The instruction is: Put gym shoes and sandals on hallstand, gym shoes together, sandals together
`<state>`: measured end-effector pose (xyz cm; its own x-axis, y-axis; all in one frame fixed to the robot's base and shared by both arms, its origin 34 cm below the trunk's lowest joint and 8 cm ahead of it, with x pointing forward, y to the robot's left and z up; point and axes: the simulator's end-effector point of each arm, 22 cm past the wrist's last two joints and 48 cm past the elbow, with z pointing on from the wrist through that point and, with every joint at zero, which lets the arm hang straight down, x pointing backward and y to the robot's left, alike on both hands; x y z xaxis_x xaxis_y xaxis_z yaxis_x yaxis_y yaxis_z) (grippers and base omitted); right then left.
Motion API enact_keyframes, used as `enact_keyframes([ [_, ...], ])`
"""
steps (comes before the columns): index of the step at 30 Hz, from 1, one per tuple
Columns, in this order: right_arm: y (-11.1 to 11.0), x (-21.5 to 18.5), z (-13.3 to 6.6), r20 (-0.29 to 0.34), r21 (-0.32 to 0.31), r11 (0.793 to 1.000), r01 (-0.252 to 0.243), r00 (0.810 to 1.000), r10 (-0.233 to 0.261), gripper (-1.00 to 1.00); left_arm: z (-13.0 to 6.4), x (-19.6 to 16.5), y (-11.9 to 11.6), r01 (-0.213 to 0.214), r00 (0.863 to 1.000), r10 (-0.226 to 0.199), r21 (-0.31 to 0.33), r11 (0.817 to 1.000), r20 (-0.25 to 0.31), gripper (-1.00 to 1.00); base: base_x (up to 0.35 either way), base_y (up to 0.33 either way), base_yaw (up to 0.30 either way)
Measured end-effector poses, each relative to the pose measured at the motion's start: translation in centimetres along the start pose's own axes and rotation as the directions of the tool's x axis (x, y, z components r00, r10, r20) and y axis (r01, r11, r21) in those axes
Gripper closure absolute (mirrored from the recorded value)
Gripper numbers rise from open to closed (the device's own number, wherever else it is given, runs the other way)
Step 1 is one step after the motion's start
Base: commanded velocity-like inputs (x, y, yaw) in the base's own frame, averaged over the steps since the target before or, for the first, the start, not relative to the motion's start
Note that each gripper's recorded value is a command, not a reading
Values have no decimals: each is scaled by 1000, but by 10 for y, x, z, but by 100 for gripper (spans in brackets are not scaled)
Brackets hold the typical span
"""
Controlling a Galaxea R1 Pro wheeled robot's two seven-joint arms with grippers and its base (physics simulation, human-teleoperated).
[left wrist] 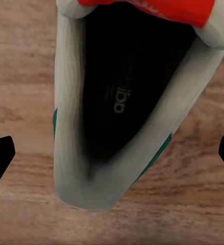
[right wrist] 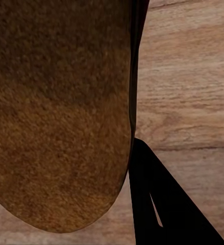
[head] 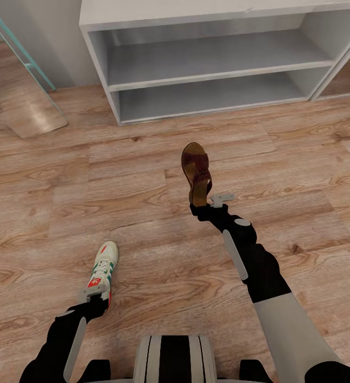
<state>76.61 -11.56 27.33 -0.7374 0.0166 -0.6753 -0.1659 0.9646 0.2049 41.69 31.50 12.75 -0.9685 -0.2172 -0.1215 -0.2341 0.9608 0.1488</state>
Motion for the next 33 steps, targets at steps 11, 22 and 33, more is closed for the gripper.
enact_keyframes([
  [11, -1, 6, 3, -8, 0, 1000, -2, 1000, 2, 100, 3, 4, 1, -1, 1000, 1, -2, 1000, -8, -100, 0, 0, 0],
  [22, -2, 11, 6, -16, 0, 1000, -4, 1000, 4, 100, 5, 7, 1, -2, 1000, 2, -4, 1000, -16, -100, 0, 0, 0],
  [33, -4, 24, 13, -36, 1, 1000, -9, 999, 9, 100, 12, 16, 1, -5, 999, 5, -8, 1000, -36, -100, 0, 0, 0],
])
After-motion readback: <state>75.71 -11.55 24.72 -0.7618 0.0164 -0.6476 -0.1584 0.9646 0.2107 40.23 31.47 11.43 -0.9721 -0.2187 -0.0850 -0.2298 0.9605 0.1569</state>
